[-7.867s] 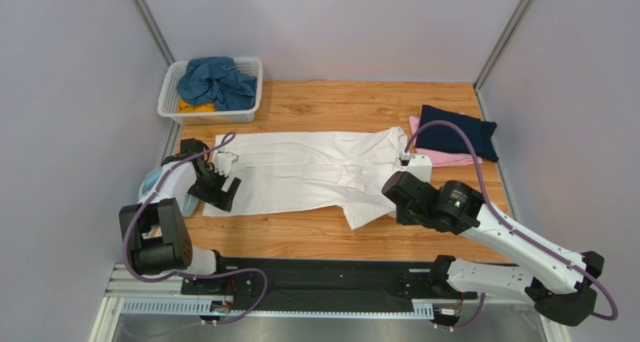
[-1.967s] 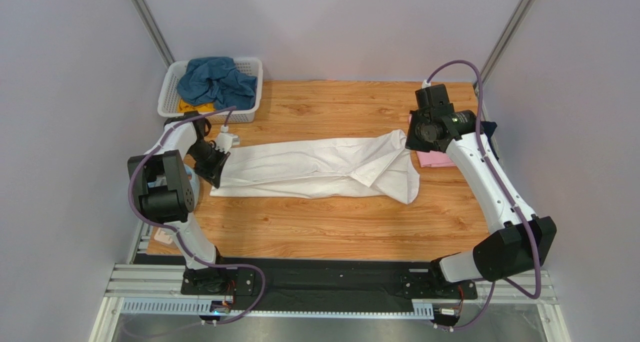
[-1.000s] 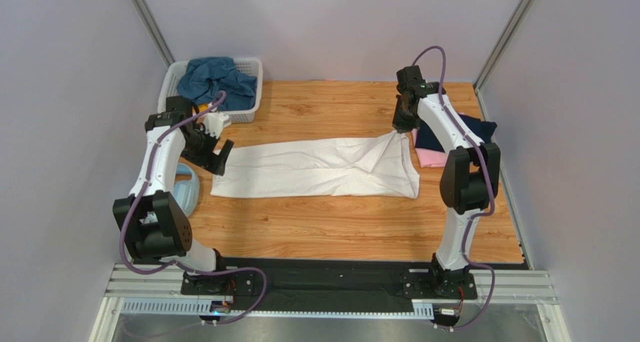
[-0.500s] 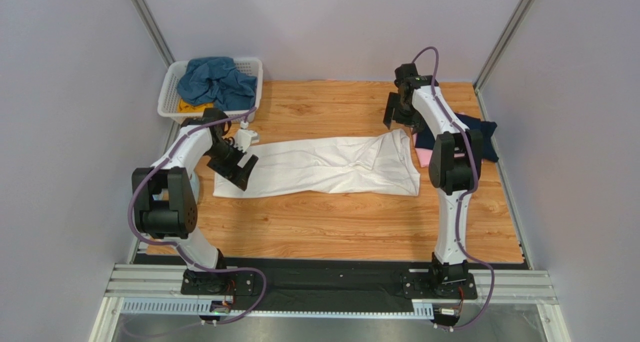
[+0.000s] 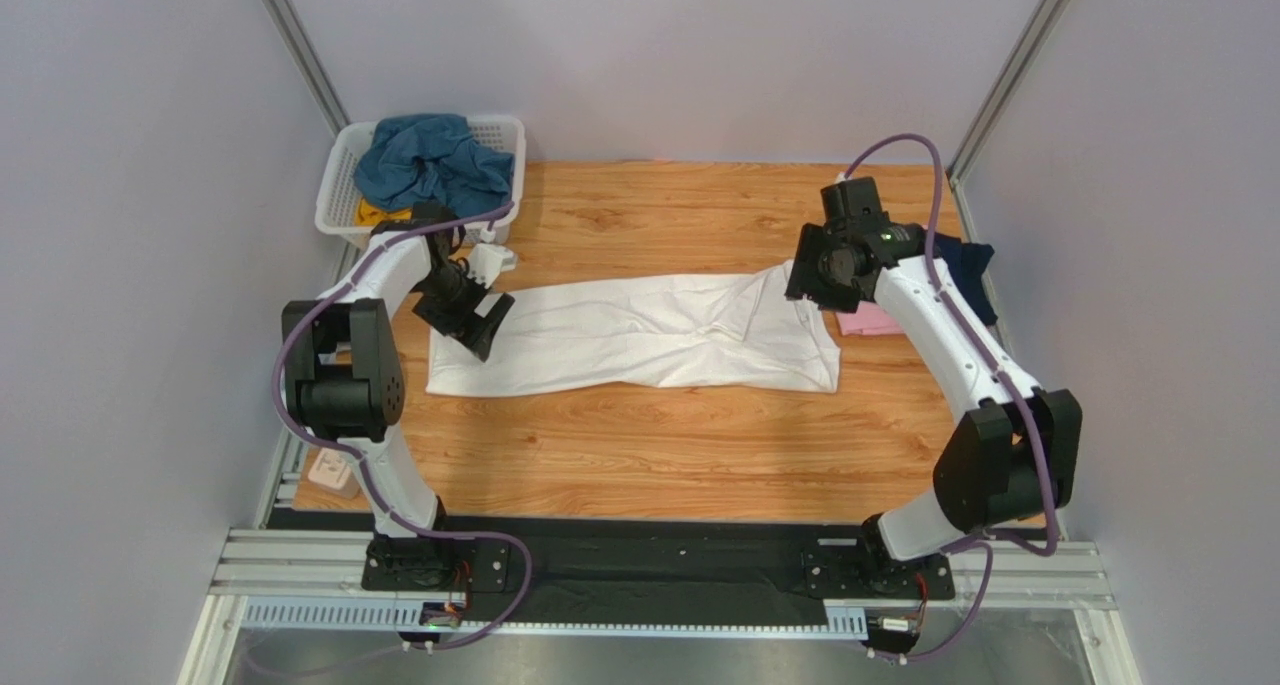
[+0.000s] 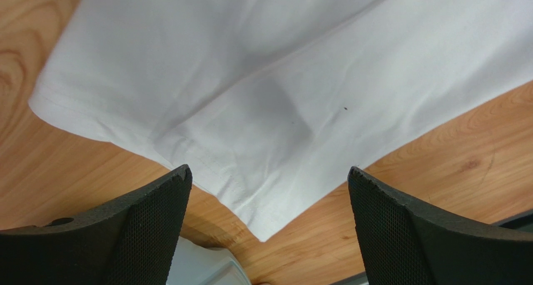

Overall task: Fold and stack the t-shirts
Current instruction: Fold the other side of the tshirt into a rectangle

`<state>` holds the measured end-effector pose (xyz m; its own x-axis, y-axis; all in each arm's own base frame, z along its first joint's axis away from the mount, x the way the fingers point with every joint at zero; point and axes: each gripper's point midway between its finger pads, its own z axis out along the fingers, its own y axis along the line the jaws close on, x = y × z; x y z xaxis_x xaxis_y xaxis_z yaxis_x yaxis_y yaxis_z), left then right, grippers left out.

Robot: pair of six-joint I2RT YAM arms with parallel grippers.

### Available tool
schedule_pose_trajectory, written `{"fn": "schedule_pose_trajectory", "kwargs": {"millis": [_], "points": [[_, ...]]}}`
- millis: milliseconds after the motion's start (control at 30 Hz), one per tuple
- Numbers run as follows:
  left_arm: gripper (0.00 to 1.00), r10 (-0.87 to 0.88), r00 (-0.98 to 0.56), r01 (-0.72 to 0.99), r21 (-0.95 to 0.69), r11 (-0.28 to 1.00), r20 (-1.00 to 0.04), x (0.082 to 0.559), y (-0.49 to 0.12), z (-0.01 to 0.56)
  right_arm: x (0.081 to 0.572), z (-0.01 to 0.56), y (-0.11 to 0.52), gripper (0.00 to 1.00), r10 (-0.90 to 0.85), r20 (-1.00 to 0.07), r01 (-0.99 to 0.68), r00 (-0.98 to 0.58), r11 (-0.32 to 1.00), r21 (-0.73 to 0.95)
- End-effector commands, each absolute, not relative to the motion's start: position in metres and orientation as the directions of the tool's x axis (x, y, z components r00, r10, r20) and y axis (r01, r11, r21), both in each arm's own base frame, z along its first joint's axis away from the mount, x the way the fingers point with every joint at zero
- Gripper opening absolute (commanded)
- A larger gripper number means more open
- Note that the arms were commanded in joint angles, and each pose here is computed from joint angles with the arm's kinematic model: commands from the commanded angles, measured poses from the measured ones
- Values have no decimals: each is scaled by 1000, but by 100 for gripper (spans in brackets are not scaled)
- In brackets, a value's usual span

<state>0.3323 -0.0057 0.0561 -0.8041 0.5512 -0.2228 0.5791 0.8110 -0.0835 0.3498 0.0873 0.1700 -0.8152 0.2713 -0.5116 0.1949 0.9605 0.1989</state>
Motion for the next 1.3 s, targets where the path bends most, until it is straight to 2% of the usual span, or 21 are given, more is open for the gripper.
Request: {"fn": "schedule_pose_trajectory", "kwargs": {"millis": [0, 67, 200, 300, 467, 667, 867, 967, 1200, 1267], "points": [[100, 539, -800, 572, -67, 817, -264, 353, -5, 63, 349, 109, 118, 49, 247, -385, 161, -889, 957, 241], [100, 537, -805, 568, -66, 820, -253, 351, -3, 58, 349, 102, 132, 49, 219, -374, 128, -901, 959, 253], [100, 540, -806, 570, -68, 819, -245, 346, -2, 53, 353, 93, 152, 58, 186, -353, 91, -917, 959, 270], [100, 537, -809, 567, -78, 820, -242, 342, -4, 51, 355, 94, 168, 60, 167, -346, 61, -923, 953, 296], [100, 541, -808, 570, -78, 818, -233, 341, -4, 48, 360, 84, 182, 60, 162, -326, 55, -931, 948, 314], [100, 549, -803, 576, -66, 815, -230, 339, -1, 50, 369, 69, 186, 55, 170, -308, 69, -936, 947, 314], [100, 562, -794, 586, -48, 809, -231, 336, 1, 53, 380, 61, 191, 48, 179, -302, 78, -937, 945, 316], [100, 563, -793, 588, -48, 808, -234, 335, 1, 54, 382, 60, 192, 40, 183, -301, 82, -936, 944, 320], [100, 571, -791, 592, -38, 805, -221, 333, 4, 51, 384, 57, 190, 13, 180, -307, 82, -935, 948, 308], [100, 573, -790, 594, -39, 804, -217, 331, 4, 50, 384, 57, 190, 9, 179, -309, 80, -934, 948, 307]]}}
